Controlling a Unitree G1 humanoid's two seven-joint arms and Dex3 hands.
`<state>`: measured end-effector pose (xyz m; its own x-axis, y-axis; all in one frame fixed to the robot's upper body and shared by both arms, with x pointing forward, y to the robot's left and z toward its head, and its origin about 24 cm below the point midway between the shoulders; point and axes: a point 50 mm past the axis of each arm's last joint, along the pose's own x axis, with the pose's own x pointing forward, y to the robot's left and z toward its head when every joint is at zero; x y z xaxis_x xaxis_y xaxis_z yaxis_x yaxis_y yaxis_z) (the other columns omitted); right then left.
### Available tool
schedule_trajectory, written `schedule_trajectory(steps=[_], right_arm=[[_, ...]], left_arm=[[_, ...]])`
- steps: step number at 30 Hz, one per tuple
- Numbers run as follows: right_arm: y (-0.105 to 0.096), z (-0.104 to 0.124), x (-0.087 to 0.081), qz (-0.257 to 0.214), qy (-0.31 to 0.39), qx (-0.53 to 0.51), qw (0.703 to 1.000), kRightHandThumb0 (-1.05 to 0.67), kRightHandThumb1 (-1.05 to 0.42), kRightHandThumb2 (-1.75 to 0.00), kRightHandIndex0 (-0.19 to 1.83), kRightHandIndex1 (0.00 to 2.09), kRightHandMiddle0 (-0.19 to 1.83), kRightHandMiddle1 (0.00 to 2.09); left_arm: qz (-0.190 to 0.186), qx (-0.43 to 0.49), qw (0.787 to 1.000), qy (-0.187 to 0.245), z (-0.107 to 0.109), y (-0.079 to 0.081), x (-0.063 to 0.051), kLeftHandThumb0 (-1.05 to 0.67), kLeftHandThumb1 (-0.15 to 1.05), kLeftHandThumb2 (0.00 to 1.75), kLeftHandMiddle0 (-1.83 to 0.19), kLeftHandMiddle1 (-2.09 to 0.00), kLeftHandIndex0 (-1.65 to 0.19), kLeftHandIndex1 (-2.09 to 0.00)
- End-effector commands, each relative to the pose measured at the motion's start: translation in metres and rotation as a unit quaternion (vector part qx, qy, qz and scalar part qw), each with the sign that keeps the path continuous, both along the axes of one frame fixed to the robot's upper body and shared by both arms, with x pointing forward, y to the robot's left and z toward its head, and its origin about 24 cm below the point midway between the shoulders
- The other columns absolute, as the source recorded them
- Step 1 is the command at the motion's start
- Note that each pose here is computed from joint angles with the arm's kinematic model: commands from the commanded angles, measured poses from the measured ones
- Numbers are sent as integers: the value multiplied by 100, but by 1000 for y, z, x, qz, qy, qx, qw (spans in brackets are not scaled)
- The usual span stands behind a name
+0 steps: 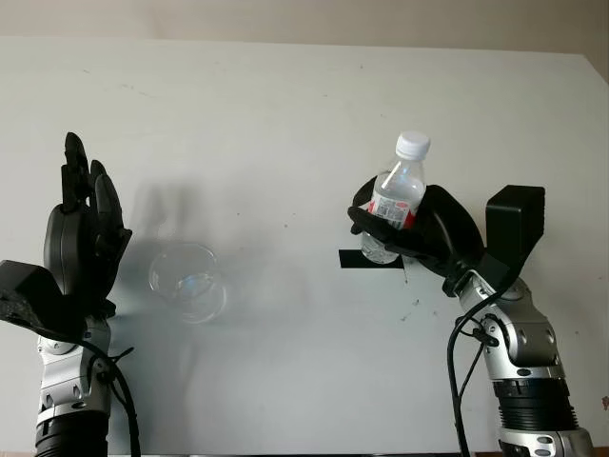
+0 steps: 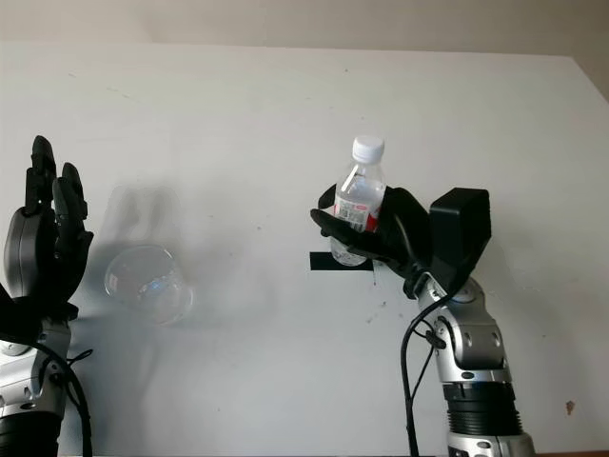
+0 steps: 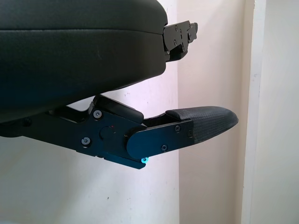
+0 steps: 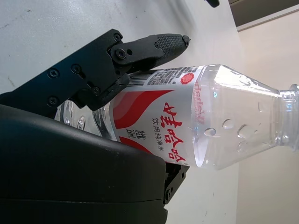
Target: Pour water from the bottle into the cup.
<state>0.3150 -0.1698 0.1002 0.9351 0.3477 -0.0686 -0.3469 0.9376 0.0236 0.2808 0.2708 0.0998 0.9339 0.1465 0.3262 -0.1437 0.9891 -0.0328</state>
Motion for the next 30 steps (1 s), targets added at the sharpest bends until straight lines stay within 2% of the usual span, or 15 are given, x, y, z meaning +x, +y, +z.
schedule_trajectory(steps=[1, 11, 15, 19, 25, 28, 29, 30], right_arm=[[-1, -3, 1, -2, 4, -5, 1000, -44, -105, -42, 134, 209, 79, 209], [1, -8, 2, 12, 4, -21, 1000, -46, -105, -42, 122, 209, 77, 209], [2, -11, 0, 26, 3, -25, 999, -47, -105, -37, 116, 209, 69, 209], [4, -15, -2, 39, -3, -33, 999, -50, -105, -31, 103, 209, 46, 209], [3, -21, -5, 34, 10, -14, 999, -52, -105, -21, 68, 209, 24, 209], [3, -26, -7, 24, 11, 5, 1000, -55, -105, -11, 31, 209, 2, 209], [3, -28, -8, 24, 7, 9, 1000, -56, -104, -9, 18, 209, -4, 205], [2, -29, -9, 24, 3, 12, 1000, -58, -102, -7, 3, 185, -8, 182]], left_arm=[[1, 5, 1000, -4, 2, 2, -1, -78, 105, 62, 19, 0, 19, 0], [3, 4, 1000, -3, 1, 3, -1, -78, 105, 62, 19, 0, 19, 0], [2, 7, 1000, -2, 1, 3, -1, -78, 105, 62, 19, 0, 19, 0], [1, 6, 1000, -3, 2, 3, -1, -78, 105, 62, 19, 0, 19, 0], [1, 4, 1000, -4, 2, 4, -1, -78, 105, 62, 19, 0, 19, 0], [2, 2, 1000, -3, 1, 4, -1, -78, 105, 61, 19, 0, 19, 0], [1, 3, 1000, -4, 1, 4, -1, -78, 105, 61, 19, 0, 19, 0], [1, 3, 1000, -4, 1, 4, -1, -78, 105, 62, 19, 0, 19, 0]])
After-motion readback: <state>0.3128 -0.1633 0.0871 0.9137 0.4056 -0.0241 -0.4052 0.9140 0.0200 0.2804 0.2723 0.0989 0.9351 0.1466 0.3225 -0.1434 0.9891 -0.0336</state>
